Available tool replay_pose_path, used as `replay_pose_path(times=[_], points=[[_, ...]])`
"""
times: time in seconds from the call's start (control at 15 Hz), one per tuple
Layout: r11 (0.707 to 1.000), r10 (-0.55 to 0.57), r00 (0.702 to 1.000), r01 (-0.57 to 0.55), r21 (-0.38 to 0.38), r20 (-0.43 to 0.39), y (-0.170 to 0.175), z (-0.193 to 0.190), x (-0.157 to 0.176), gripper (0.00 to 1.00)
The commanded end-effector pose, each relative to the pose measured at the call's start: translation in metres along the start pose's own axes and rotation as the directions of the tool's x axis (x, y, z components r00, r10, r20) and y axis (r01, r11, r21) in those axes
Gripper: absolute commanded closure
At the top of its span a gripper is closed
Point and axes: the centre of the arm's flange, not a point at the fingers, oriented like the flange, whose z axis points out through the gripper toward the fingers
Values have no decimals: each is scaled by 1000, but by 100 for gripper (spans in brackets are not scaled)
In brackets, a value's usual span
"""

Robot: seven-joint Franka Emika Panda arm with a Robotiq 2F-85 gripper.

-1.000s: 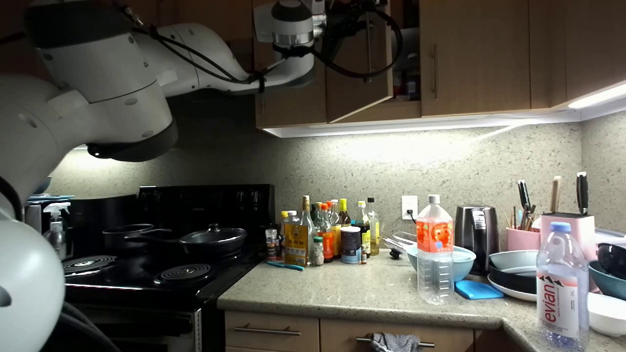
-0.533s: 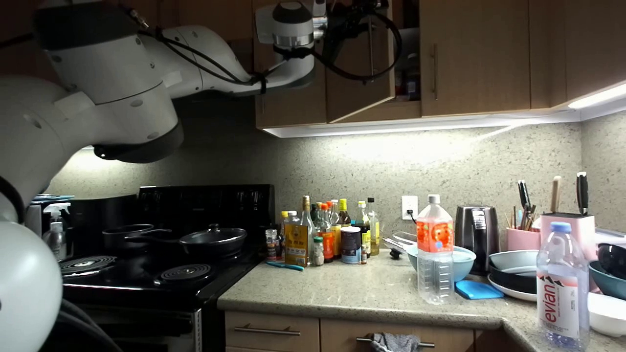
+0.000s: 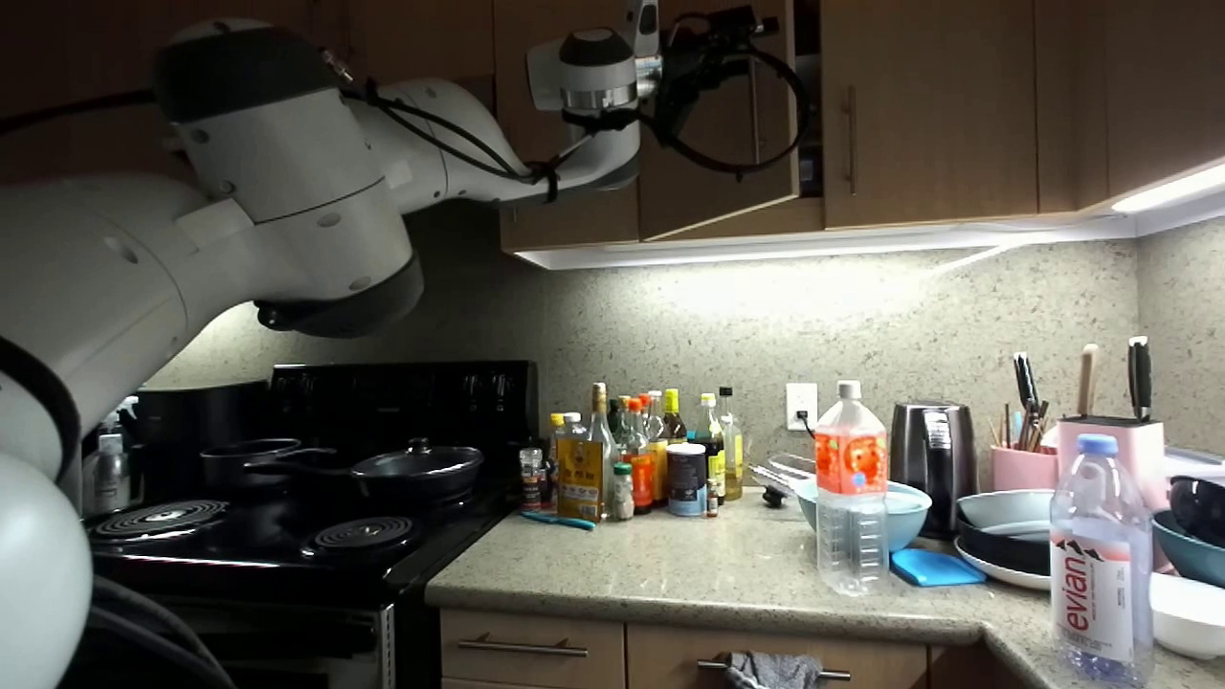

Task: Close the cupboard door

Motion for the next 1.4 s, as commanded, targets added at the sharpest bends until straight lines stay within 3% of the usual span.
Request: replay_pose_path(times=[0.0, 0.33, 0.47, 0.93, 1.33], points=[[1000, -1, 1000, 1, 1, -2, -1, -2, 1, 0], [1000, -1, 1000, 1, -1, -4, -1, -2, 1, 0], [998, 64, 996, -63, 18, -60, -3, -11, 9, 0], [989, 142, 987, -140, 38, -75, -11, -24, 24, 0], [984, -29, 994, 10, 179, 104, 8, -61, 31, 0]])
